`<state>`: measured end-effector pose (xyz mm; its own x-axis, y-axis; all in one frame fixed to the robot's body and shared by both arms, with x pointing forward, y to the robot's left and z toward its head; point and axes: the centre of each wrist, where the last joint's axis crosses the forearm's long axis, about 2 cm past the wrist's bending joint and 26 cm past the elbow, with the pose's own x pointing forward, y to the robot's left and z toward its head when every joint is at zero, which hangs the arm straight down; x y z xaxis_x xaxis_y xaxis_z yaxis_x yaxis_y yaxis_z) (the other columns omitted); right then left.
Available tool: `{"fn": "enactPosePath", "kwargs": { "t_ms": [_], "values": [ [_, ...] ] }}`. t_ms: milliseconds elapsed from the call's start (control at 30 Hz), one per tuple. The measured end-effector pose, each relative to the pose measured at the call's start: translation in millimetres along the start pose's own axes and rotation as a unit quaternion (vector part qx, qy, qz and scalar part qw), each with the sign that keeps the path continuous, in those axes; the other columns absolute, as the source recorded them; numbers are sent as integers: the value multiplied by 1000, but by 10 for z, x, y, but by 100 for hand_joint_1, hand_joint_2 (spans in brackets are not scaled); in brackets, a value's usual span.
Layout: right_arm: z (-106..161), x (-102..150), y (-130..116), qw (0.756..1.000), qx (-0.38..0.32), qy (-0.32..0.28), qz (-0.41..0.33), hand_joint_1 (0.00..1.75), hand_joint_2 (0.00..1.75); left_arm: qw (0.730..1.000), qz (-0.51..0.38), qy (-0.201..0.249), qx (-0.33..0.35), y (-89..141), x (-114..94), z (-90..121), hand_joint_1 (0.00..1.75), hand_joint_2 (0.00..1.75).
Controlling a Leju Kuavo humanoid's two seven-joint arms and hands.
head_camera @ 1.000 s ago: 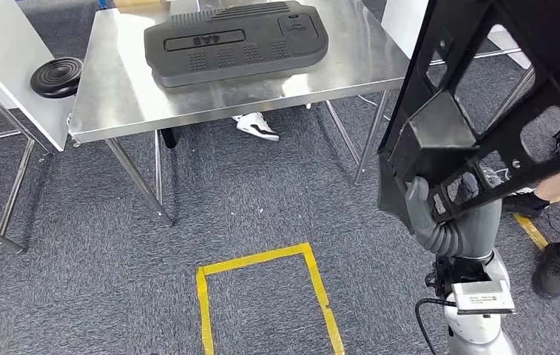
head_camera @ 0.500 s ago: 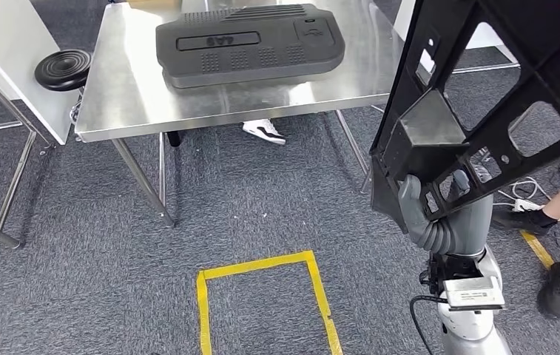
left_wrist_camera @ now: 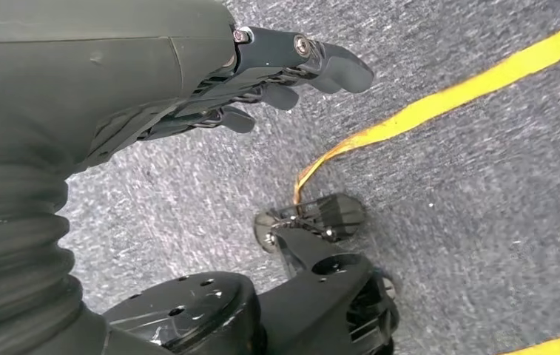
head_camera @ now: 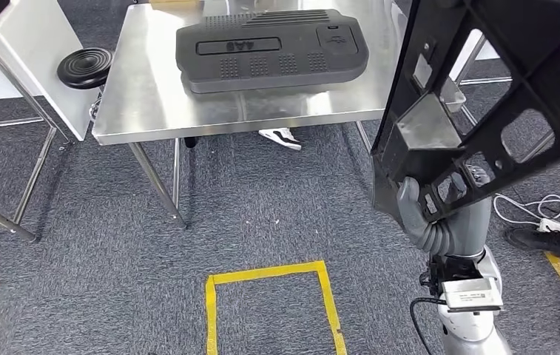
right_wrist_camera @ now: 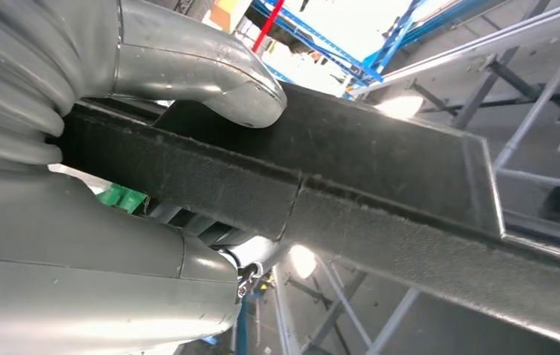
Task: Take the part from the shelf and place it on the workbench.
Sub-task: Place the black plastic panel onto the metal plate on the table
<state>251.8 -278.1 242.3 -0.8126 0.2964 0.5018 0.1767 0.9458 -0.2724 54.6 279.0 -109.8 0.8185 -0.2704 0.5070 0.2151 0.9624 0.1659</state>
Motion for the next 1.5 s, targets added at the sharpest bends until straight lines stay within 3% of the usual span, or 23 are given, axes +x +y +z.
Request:
{"fn": "enactPosePath", "kwargs": {
  "t_ms": [1500],
  "values": [
    [-70,-31,-31,999,3,-2,35,175,175,1000,-3,-4,-4,-18,27,-8,0,175]
  ]
}}
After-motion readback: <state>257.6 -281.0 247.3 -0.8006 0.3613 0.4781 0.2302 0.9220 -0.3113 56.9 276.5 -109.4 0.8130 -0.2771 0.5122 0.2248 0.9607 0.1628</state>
